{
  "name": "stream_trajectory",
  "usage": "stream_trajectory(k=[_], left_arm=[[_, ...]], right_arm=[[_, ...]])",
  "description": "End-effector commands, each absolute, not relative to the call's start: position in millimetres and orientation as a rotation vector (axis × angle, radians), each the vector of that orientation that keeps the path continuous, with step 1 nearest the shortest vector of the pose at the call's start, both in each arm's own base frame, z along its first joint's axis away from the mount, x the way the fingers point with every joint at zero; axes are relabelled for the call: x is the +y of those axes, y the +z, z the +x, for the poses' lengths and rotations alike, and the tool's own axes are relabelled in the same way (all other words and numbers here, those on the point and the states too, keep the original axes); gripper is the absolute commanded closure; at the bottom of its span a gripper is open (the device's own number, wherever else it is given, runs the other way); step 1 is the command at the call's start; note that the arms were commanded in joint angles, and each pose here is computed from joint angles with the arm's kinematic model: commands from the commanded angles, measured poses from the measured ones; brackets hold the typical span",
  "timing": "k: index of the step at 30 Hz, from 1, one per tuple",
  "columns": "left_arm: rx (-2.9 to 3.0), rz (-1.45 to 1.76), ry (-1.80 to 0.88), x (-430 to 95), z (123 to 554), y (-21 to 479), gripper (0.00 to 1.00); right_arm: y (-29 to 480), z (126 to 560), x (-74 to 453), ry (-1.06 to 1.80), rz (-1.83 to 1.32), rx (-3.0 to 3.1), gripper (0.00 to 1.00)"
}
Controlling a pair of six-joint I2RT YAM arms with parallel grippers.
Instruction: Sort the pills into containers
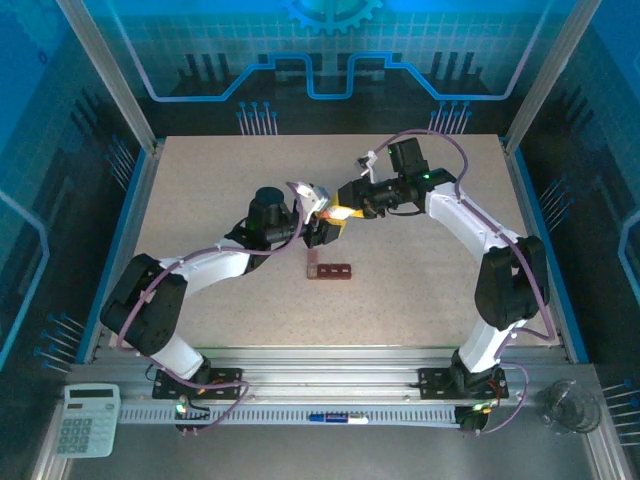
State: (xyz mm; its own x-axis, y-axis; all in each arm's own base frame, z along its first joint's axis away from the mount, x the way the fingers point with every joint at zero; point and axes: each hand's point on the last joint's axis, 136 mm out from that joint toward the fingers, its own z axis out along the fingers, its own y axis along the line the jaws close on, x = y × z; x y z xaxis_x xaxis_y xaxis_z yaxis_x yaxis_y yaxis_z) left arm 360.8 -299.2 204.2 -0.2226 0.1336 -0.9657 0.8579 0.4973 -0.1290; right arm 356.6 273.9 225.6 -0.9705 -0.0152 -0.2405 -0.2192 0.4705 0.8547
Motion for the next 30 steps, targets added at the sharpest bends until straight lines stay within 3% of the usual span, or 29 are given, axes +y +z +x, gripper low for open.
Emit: stream_trajectory(k=[1, 8, 15, 19, 24, 30], left_arm=[[1.630, 0.848, -0.880, -306.1, 364.3, 223.8, 0.53], [1.635, 0.838, -0.898, -306.7, 363.7, 225.9, 0.68], [1.647, 0.813, -0.903, -304.7, 364.3, 226.0, 0.87], [1.646, 0.803, -0.912, -304.3, 363.2, 228.8, 0.91], [1.648, 0.790, -0.937, -305.6, 362.6, 232.8, 0.99], [1.619, 0.758, -0.961, -305.7, 363.7, 239.0, 1.00]], right_arm=[[234.5, 351.8, 271.6, 1.535, -0.210, 2.497, 0.66], [234.5, 351.2, 270.0, 1.533, -0.207, 2.497, 0.65], [256.5, 362.5, 247.6, 1.509, -0.153, 2.431, 0.38], [277.7, 369.3, 223.6, 1.489, -0.088, 2.360, 0.29], [290.8, 371.3, 201.6, 1.424, -0.007, 2.313, 0.26], [278.1, 371.6, 185.9, 1.210, 0.152, 2.331, 0.26]])
